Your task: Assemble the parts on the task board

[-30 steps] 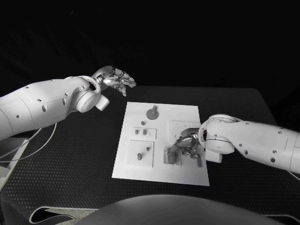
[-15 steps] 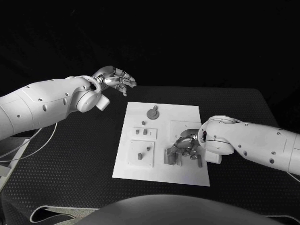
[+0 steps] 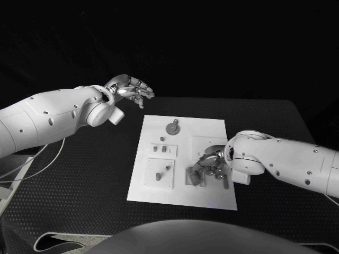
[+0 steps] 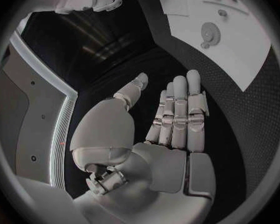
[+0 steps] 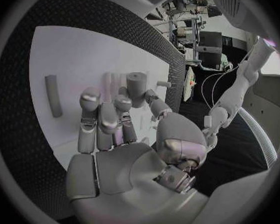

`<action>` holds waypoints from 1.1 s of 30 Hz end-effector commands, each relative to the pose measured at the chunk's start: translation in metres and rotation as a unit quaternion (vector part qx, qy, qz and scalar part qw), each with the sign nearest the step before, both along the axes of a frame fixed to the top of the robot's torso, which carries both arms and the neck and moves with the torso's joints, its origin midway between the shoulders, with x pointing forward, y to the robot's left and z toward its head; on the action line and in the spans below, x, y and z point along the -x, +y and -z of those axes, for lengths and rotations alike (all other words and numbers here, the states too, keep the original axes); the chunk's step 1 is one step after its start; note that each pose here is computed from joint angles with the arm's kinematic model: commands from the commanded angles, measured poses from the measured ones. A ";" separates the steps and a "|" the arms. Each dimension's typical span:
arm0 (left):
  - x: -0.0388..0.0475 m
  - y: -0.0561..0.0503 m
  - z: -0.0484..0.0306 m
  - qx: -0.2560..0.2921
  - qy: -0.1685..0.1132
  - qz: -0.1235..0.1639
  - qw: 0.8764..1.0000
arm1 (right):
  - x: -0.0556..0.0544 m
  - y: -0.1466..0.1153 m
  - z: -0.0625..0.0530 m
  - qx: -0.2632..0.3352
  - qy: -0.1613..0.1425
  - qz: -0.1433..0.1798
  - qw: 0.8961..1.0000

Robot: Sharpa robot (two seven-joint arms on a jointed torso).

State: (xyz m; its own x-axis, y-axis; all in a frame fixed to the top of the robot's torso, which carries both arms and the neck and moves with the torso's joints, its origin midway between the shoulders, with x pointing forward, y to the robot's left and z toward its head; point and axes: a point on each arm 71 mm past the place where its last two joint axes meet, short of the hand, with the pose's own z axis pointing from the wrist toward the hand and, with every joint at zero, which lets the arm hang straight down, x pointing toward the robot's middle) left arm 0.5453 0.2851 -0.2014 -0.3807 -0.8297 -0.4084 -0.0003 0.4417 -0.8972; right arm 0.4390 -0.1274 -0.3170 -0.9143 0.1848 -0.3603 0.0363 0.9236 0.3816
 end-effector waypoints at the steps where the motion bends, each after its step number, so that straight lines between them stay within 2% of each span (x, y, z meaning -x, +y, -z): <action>1: 0.0002 -0.002 -0.0003 0.005 0.002 0.007 1.000 | -0.001 -0.001 -0.001 -0.003 -0.014 0.005 1.000; 9: 0.0001 -0.002 -0.0002 0.005 0.002 0.008 1.000 | -0.001 -0.002 -0.001 -0.006 -0.020 0.012 1.000; 18: 0.0002 -0.002 -0.0003 0.005 0.001 0.008 1.000 | 0.001 -0.001 -0.001 -0.004 -0.010 0.002 1.000; 28: 0.0002 -0.002 -0.0003 0.005 0.001 0.007 1.000 | 0.002 0.000 -0.001 -0.003 -0.010 0.003 1.000; 33: 0.0002 -0.002 -0.0003 0.005 0.001 0.008 1.000 | 0.003 0.000 -0.001 0.001 -0.010 -0.008 1.000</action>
